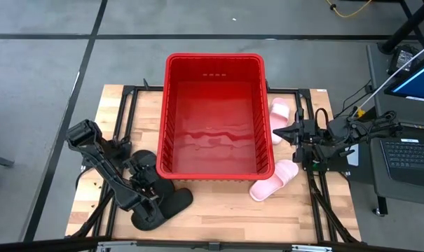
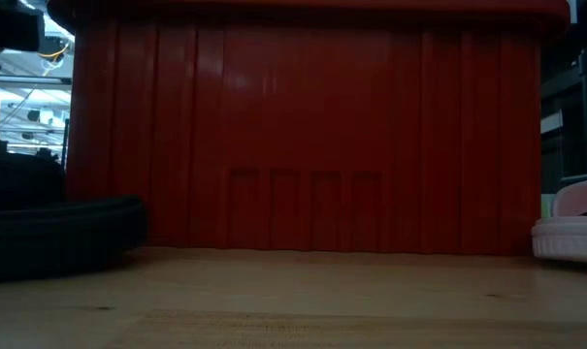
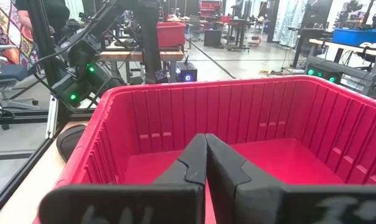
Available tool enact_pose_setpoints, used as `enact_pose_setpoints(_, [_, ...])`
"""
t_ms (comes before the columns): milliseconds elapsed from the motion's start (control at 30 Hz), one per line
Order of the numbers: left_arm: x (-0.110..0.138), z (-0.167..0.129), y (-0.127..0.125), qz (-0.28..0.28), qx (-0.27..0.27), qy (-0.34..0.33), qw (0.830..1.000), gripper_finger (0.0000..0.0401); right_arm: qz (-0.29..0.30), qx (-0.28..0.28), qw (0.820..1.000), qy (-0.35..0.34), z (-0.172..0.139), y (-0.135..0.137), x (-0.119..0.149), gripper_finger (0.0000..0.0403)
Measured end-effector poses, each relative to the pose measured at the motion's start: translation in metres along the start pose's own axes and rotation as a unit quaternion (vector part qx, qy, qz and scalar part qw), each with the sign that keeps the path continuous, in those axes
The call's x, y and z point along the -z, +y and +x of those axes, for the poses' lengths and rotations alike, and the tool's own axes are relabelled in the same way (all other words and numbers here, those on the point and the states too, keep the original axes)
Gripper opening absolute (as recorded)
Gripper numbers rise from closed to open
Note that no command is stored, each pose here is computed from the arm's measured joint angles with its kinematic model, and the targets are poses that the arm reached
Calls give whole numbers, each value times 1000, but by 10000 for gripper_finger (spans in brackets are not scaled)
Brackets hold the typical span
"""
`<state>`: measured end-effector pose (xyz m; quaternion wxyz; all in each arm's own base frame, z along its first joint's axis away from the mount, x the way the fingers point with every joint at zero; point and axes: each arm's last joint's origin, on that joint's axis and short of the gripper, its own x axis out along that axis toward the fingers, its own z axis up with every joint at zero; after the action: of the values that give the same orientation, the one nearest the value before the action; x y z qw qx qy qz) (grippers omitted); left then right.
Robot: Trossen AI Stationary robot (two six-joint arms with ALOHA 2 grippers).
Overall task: Pick and place slides into bin
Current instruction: Put the top left black slide into the red bin
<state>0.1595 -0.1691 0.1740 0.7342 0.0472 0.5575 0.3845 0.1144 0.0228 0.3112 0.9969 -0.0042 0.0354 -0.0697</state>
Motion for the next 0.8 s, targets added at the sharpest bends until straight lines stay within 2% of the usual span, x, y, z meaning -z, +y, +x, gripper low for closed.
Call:
enact_pose_setpoints(133, [-2,7,2,-26,-12,5,1000,155,-1,0,1000,1,0,0,0,11])
enact_pose_setpoints(367, [-5,11,3,-26,-18,14,999,142,0,0,1000,1,0,0,0,11])
enact_pose_setpoints(800, [-3,11,3,-25,-17,50,998,12,-1,0,1000,1,0,0,0,11])
